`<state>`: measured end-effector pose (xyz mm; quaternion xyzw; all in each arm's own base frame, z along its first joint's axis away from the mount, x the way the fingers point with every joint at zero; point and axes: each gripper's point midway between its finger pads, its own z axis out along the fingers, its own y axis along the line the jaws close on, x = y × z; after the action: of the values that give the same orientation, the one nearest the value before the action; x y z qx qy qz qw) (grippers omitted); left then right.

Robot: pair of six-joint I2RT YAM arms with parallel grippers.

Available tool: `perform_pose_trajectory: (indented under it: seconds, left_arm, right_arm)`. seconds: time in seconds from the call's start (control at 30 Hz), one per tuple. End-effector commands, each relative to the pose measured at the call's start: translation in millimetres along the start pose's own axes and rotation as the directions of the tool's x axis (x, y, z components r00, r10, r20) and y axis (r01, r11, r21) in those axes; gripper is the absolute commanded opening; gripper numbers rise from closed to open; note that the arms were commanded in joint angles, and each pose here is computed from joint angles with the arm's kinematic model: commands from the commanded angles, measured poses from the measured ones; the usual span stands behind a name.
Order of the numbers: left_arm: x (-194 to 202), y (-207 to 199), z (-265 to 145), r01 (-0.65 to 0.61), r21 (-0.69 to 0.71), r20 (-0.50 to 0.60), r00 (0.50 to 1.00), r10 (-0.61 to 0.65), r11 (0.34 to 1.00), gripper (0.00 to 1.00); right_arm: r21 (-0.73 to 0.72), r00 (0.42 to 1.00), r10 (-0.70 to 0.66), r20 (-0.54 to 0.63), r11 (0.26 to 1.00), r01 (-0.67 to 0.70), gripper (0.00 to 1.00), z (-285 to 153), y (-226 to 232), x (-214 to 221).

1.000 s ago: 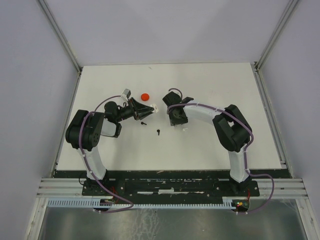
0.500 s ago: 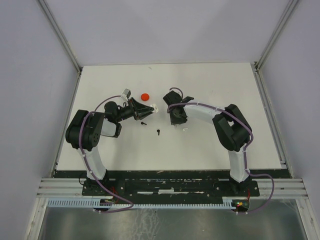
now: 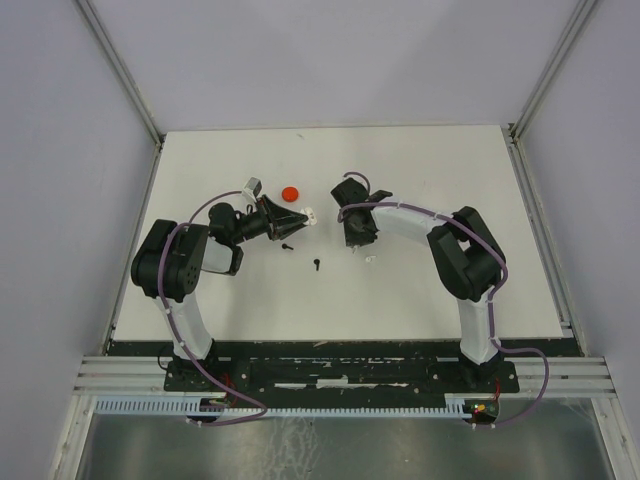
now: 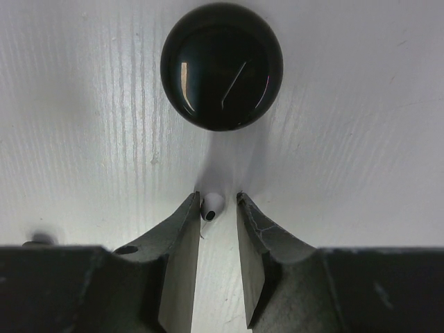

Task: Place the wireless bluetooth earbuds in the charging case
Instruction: Pick up the earbud from the center of the board.

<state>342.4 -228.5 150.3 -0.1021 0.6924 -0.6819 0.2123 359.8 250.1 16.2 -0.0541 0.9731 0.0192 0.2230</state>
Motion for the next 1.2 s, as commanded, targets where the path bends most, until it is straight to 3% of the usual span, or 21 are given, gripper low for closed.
perform_pose_trajectory:
  seconds: [0.0, 0.5, 0.77, 0.87, 0.9, 1.0, 1.17]
  left_arm:
    - [-0.9, -22.2, -2.1, -0.055, 0.055, -0.004, 0.998, 0.055, 0.997, 0.17]
    - [0.1, -21.4, -2.3, -0.053, 0.053, -0.008, 0.999, 0.054, 0.997, 0.17]
    - [0.3, -22.0, -2.5, -0.055, 0.054, -0.008, 0.998, 0.055, 0.997, 0.17]
    - [-0.3, -21.9, -2.5, -0.055, 0.054, -0.006, 0.998, 0.055, 0.997, 0.17]
    - [-0.1, -21.5, -2.3, -0.053, 0.053, -0.007, 0.999, 0.054, 0.997, 0.17]
    - [-0.4, -22.1, -2.4, -0.054, 0.054, -0.005, 0.998, 0.055, 0.997, 0.17]
    - [-0.4, -25.0, -0.1, -0.05, 0.05, -0.001, 0.999, 0.05, 0.997, 0.17]
  right_arm:
    - [0.0, 0.999, -0.026, -0.028, 1.0, 0.026, 0.35, 6.2, -1.2, 4.3]
    - [0.01, 0.995, -0.04, -0.093, 0.999, 0.041, 0.35, 5.9, -3.3, 11.9]
    - [0.011, 0.993, -0.042, -0.108, 0.999, 0.043, 0.28, 8.8, -4.3, 14.3]
    - [0.009, 0.994, -0.041, -0.102, 0.999, 0.042, 0.2, 7.5, -4.1, 13.2]
    - [0.009, 0.995, -0.041, -0.09, 0.999, 0.042, 0.14, 5.9, -4.2, 10.7]
    - [-0.015, 0.999, -0.048, -0.004, 0.999, 0.047, 0.08, -4.0, -1.5, -7.4]
    - [-0.081, 0.952, -0.07, 0.298, 0.992, 0.098, 0.01, -53.4, 0.9, -60.1]
